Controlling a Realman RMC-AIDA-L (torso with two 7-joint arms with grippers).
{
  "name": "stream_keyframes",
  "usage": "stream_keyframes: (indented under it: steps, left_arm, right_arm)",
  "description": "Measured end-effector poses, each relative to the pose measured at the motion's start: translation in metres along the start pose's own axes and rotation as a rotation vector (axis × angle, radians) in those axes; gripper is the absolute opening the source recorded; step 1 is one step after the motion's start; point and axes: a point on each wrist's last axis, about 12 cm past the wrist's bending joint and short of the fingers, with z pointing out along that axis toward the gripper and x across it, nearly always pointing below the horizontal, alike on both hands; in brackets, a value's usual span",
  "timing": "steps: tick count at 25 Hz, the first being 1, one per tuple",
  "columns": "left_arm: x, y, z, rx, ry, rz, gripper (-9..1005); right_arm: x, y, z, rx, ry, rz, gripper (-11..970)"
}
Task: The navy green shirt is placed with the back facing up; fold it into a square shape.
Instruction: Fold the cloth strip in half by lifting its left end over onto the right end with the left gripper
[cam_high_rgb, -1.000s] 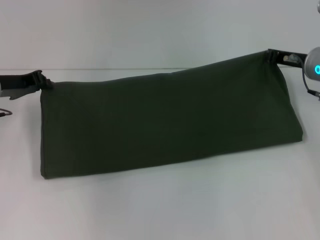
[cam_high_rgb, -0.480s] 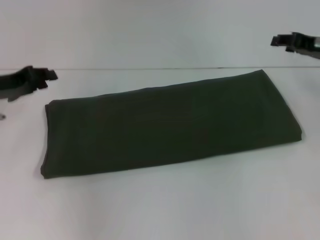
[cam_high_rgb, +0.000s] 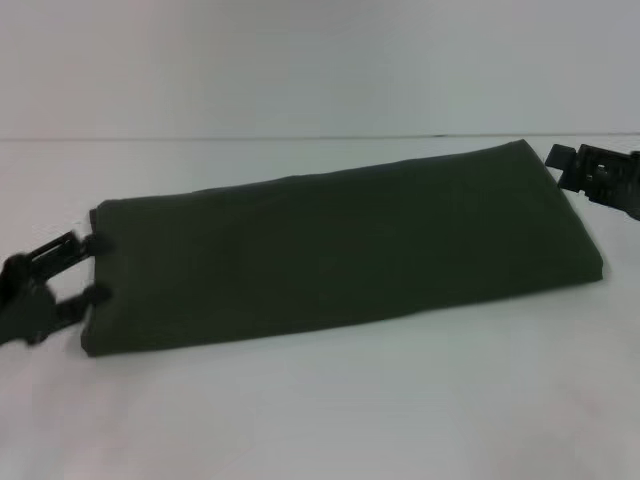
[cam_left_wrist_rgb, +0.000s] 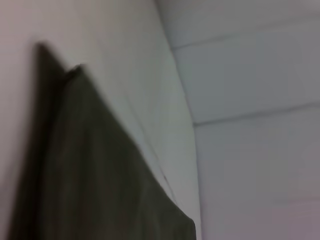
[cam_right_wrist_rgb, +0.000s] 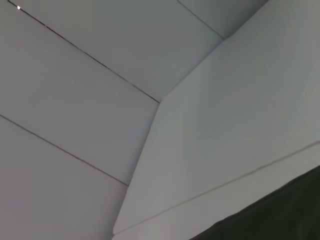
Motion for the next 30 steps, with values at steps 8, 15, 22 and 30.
stream_keyframes:
  steps: [8,15,22,30]
  left_arm:
    - [0.022,0.029,-0.024,-0.063,-0.089,-0.195,961]
    - [0.02,0.032,0.0,-0.107,-0.104,-0.179,961]
    - [0.019,0.035,0.0,-0.14,-0.088,-0.183,962]
    - [0.021,0.034,-0.018,-0.162,-0.015,-0.267,962]
  right_arm:
    - [0.007,-0.003,0.0,-0.001,0.0,-0.013,627]
    - [0.011,-0.005,0.002,0.0,0.006,-0.015,628]
    - [0.016,-0.012,-0.004,0.015,0.0,0.009,628]
    - [0.014,-0.013,-0.008,0.021,-0.012,0.012,628]
